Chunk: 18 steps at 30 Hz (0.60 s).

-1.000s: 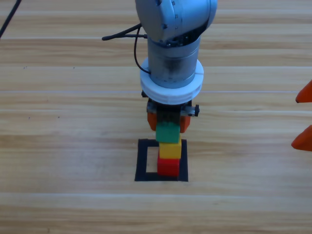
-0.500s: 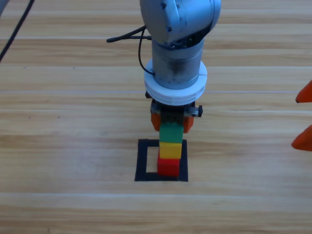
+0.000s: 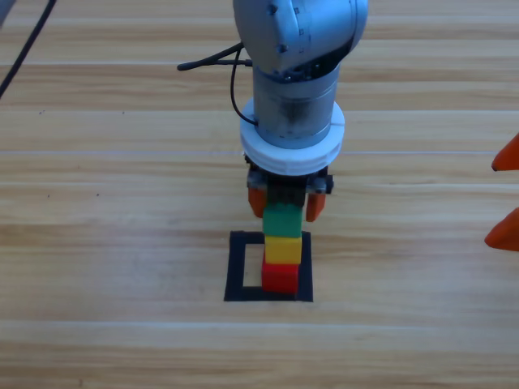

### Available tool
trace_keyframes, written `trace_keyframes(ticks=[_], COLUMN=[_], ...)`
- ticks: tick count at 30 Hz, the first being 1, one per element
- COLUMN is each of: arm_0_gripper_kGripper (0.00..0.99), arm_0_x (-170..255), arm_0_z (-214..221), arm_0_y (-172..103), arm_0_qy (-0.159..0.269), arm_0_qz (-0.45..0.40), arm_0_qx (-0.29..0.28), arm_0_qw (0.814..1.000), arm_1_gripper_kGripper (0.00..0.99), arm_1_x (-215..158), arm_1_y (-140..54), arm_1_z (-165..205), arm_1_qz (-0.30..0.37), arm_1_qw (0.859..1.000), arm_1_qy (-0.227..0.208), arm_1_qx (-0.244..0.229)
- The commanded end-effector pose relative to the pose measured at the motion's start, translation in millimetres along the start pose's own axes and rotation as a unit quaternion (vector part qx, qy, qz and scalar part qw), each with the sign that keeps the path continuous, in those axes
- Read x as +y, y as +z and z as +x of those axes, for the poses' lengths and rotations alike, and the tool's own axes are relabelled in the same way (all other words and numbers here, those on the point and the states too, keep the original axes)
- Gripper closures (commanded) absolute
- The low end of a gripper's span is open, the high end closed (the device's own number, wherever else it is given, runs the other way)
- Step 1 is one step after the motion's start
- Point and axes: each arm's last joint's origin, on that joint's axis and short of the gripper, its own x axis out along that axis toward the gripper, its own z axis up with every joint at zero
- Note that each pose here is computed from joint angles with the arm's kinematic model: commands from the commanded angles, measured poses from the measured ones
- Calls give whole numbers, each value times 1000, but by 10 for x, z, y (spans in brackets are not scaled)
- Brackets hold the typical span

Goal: Stack the blocks in the rectangular block: red at the bottom, yellow in the middle, green on top

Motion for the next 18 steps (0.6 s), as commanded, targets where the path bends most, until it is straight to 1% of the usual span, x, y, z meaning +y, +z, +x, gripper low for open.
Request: trace_keyframes(ticks=[1, 5, 9, 10, 14, 16, 18], arm_0_gripper_kGripper=[4, 0, 0, 0, 0, 0, 0], arm_0_x=[33, 216, 571, 736, 1298, 1615, 1808], arm_0_z=[-134, -469, -1162, -1400, -2091, -2362, -2496], arm_0_y=[-110, -175, -311, -384, -692, -861, -963], arm_0_qy=[3, -11, -55, -69, -107, -116, -116], arm_0_qz=[0, -5, -16, -20, -20, -4, 27], arm_0_qx=[-7, -28, -89, -111, -192, -235, -266], arm_0_qw=[1000, 1000, 994, 991, 975, 965, 957], arm_1_gripper_kGripper=[4, 4, 4, 4, 4, 4, 4], arm_1_x=[-50, -53, -53, -53, -56, -55, -55], arm_1_y=[-84, -79, -79, -80, -83, -83, -81], arm_1_z=[33, 35, 35, 35, 42, 42, 39], arm_1_qz=[13, 13, 13, 13, 14, 14, 13], arm_1_qw=[1000, 1000, 1000, 1000, 1000, 1000, 1000], arm_1_qy=[-1, -1, -1, -1, -1, 0, -1], arm_1_qx=[5, 5, 5, 5, 7, 6, 7])
